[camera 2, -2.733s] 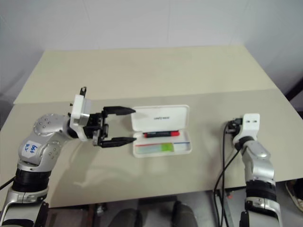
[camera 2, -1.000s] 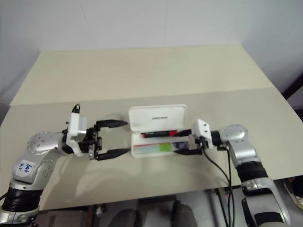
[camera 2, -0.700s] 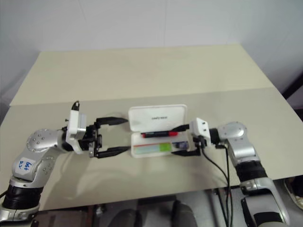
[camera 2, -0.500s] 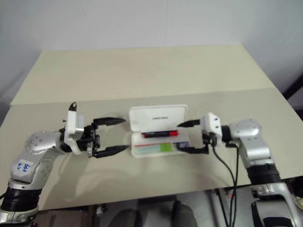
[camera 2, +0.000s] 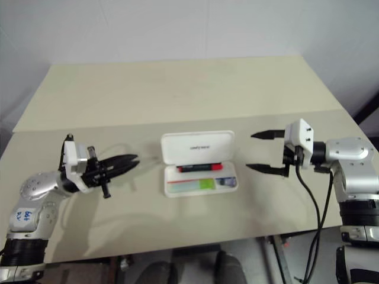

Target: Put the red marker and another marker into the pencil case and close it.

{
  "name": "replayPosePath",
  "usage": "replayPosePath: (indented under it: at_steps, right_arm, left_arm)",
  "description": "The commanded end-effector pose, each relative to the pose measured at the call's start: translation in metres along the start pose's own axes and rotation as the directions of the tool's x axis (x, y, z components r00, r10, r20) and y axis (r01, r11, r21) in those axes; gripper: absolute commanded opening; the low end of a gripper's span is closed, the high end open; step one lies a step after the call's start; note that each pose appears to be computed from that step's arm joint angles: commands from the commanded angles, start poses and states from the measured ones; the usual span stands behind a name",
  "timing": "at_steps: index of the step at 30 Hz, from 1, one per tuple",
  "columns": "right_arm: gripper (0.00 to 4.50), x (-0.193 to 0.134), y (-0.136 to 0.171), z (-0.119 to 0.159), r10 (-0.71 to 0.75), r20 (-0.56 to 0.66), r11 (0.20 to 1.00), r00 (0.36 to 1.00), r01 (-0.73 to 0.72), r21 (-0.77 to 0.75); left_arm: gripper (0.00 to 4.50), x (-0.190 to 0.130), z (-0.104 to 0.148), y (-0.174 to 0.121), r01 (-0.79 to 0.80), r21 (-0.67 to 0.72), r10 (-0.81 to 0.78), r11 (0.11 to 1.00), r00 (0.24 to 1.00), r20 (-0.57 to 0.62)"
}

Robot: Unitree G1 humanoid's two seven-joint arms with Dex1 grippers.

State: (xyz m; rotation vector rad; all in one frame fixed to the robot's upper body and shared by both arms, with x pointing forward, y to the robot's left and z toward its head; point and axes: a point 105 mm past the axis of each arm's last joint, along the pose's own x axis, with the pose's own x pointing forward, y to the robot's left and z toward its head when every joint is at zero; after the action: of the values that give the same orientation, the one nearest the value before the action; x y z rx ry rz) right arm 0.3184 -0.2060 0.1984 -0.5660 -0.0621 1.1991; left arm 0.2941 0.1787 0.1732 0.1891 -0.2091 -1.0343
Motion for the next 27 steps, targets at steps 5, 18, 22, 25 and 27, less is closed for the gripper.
replayPosePath:
  at_steps: [5, 18, 22, 25, 27]
  right_arm:
    - [4.5, 0.008, -0.001, 0.017, 0.007, 0.032, 0.998, 0.999, -0.005, -0.067]
    - [4.5, 0.019, 0.002, 0.025, 0.004, 0.061, 0.997, 0.998, 0.001, -0.081]
    - [4.5, 0.019, 0.003, 0.027, -0.001, 0.065, 0.997, 0.998, 0.006, -0.079]
    - [4.5, 0.018, 0.004, 0.028, -0.006, 0.068, 0.997, 0.998, 0.011, -0.077]
    - [4.5, 0.018, 0.004, 0.029, -0.011, 0.072, 0.997, 0.997, 0.017, -0.075]
  left_arm:
    - [0.02, 0.022, -0.007, 0.047, -0.268, 0.034, 0.269, 0.963, 0.963, -0.009]
    - [0.02, 0.083, -0.011, 0.025, -0.058, 0.005, 0.058, 0.998, 0.998, 0.025]
    - [0.02, 0.08, -0.002, 0.01, 0.051, 0.018, -0.052, 0.999, 0.996, 0.072]
    - [0.02, 0.074, -0.001, -0.006, 0.163, 0.048, -0.166, 0.985, 0.985, 0.056]
    - [0.02, 0.073, -0.003, -0.014, 0.226, 0.066, -0.228, 0.972, 0.973, 0.034]
